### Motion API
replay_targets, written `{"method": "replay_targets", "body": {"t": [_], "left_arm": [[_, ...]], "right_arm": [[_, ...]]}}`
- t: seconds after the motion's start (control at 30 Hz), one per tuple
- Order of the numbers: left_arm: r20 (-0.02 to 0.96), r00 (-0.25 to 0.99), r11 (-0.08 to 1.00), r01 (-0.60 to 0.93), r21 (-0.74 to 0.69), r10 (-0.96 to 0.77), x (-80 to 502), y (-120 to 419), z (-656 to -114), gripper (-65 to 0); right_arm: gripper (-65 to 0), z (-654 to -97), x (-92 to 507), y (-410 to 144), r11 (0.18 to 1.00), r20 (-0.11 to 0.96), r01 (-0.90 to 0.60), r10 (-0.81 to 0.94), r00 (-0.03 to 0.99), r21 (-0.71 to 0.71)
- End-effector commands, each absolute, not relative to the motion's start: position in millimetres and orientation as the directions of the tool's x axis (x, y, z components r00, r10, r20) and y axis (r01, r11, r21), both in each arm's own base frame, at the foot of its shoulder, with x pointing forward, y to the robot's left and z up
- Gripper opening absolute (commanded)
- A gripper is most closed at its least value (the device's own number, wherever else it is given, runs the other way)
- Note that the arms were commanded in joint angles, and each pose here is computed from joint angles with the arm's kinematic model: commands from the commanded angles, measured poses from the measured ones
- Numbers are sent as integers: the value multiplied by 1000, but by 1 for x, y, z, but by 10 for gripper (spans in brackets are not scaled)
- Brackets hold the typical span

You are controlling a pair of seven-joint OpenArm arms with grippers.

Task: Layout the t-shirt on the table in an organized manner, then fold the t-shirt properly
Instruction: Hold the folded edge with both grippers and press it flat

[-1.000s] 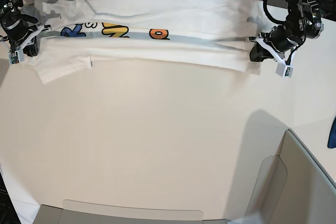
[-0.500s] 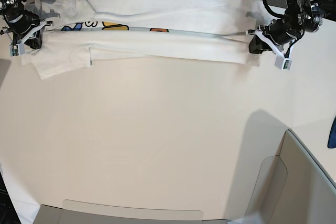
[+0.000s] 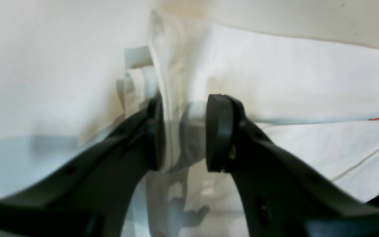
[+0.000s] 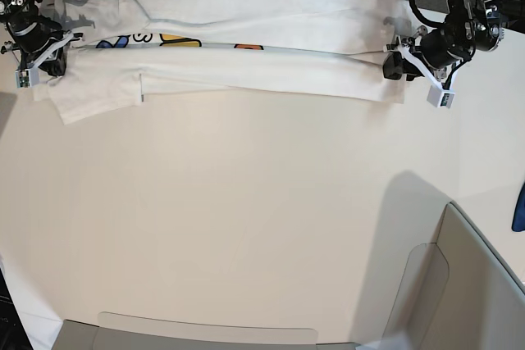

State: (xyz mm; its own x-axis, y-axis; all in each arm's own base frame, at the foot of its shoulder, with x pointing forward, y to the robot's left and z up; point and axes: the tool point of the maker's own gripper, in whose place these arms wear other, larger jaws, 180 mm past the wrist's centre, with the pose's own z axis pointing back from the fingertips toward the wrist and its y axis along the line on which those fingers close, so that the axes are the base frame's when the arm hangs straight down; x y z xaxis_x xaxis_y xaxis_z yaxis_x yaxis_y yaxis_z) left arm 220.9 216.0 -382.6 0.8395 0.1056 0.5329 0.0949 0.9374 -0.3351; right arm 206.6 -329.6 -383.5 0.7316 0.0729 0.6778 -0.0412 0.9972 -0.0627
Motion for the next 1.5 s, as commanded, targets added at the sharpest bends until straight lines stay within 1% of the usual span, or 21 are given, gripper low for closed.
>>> {"method": "replay_targets", "body": {"t": [0.0,0.13,0.2,0.27,0.47,0.53,0.67,0.77,0.83,1.1,1.27,1.47], "left_arm": [[564,820,939,113,-324,96,228,218,-373,-451],[564,820,939,113,-324,96,228,218,-373,-451],[564,820,939,113,-324,96,228,218,-373,-451],[563,821,939,112,-324,96,228,218,-373,-451],[564,820,939,113,-324,96,228,218,-373,-451],[564,820,939,112,-325,98,228,218,-373,-451],[562,819,934,107,-342,112,228,213,-375,-451],[562,819,934,107,-342,112,228,213,-375,-451],[562,819,934,107,-342,112,228,213,-375,-451],[562,819,933,106,-343,114,228,212,-375,-451],[562,819,933,106,-343,114,228,212,-375,-451],[562,818,929,102,-357,126,228,208,-376,-451]], "right_arm": [[-630,-385,199,-334,994,630,-53,100,770,-92],[-489,-377,203,-332,991,630,-68,125,766,-114],[-443,-374,204,-329,991,639,-71,129,758,-116],[-417,-366,212,-327,989,655,-74,139,742,-126],[-413,-350,223,-329,987,691,-65,150,707,-147],[-413,-342,224,-337,987,710,-28,133,691,-157],[-414,-317,231,-352,984,775,69,84,626,-162],[-414,-306,238,-357,981,812,134,35,582,-138],[-414,-301,246,-362,979,818,167,1,576,-119],[-413,-326,289,-353,979,772,196,-168,613,58],[-413,-363,298,-342,963,679,203,-269,683,177],[-415,-385,291,-335,953,628,210,-301,718,217]]}}
